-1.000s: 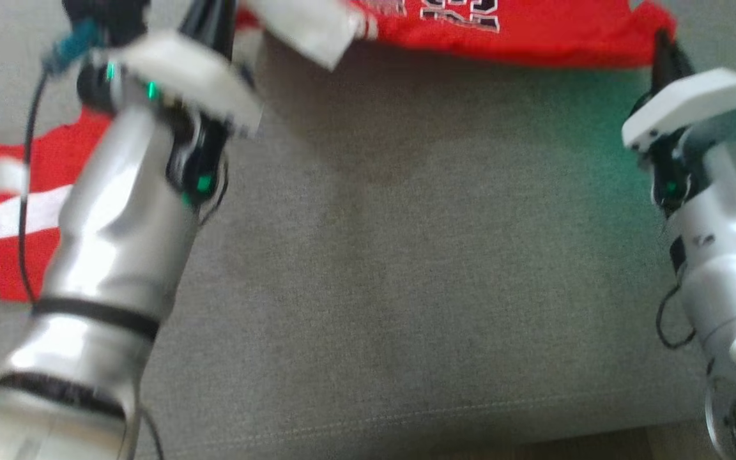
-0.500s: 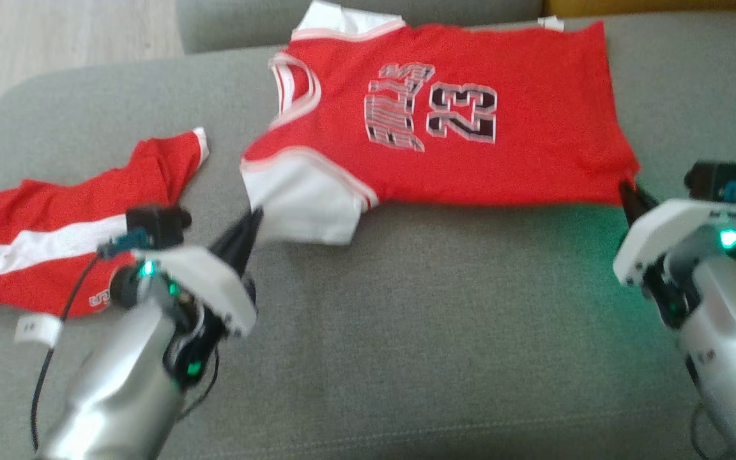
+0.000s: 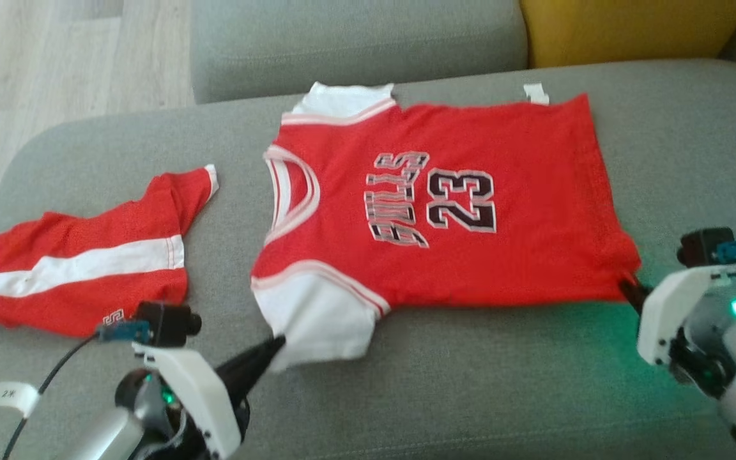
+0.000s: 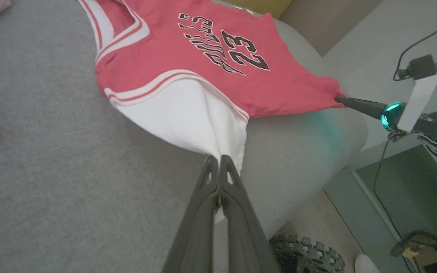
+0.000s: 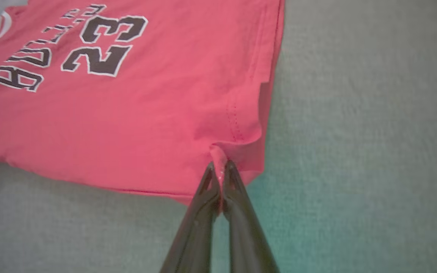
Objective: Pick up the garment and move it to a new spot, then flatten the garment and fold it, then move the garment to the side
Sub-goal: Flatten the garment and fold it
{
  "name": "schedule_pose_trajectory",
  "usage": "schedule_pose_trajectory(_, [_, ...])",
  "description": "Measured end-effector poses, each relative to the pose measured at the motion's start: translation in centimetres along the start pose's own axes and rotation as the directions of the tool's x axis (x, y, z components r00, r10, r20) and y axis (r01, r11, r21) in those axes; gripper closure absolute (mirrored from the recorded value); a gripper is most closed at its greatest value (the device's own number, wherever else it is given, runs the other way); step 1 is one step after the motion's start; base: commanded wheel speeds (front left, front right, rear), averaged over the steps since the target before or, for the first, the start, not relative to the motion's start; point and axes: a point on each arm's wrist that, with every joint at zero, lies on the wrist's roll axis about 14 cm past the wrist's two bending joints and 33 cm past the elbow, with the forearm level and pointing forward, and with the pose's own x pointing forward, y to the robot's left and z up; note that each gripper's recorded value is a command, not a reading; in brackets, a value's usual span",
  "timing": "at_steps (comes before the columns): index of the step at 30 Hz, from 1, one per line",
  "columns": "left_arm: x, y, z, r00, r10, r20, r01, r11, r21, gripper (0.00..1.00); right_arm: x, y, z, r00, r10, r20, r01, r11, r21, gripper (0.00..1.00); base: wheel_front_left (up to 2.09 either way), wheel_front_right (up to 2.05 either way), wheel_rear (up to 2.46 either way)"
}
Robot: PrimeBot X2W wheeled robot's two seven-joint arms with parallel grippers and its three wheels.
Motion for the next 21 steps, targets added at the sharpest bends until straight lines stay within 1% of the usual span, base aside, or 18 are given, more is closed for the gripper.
schedule_pose_trajectory(4, [-1.5,-1.9,-0.5,0.997,-0.059,-0.047,0.058,0.998,-0.023,1.0,-1.2,-0.9,-2.2,0.995,0.0,-0.099,0.001,1.0,0.011,1.0,0.0,0.0,0.0])
schedule_pose_trajectory(8, [-3.0,-3.7,-1.8,0.986,-0.117,-0.122,0.113,0.993,-0.044,1.0,-2.4,-0.6,-4.5,0.98,0.032,-0.197,-0.027,0.999,0.029,1.0,0.0,0.0,0.0])
schedule_pose_trajectory(11, [-4.1,-4.1,-2.8,0.976,-0.13,-0.177,0.123,0.991,-0.047,1.0,-3.2,-1.1,-6.1,0.966,0.035,-0.254,-0.024,0.999,0.046,1.0,0.0,0.0,0.0])
schedule_pose_trajectory(14, [-4.4,-4.0,-2.8,0.974,-0.122,-0.189,0.117,0.992,-0.037,1.0,-3.5,-1.3,-6.4,0.963,0.033,-0.266,-0.021,0.999,0.048,1.0,0.0,0.0,0.0])
schedule_pose_trajectory(18, [-4.0,-4.0,-2.1,0.977,-0.114,-0.182,0.111,0.993,-0.032,1.0,-3.6,-1.4,-5.6,0.965,0.034,-0.259,-0.02,0.998,0.055,1.0,0.0,0.0,0.0])
schedule_pose_trajectory(21, [-3.4,-3.5,-0.8,0.981,-0.099,-0.164,0.1,0.995,0.002,1.0,-3.5,-1.4,-4.9,0.967,0.032,-0.253,-0.013,0.997,0.077,1.0,0.0,0.0,0.0])
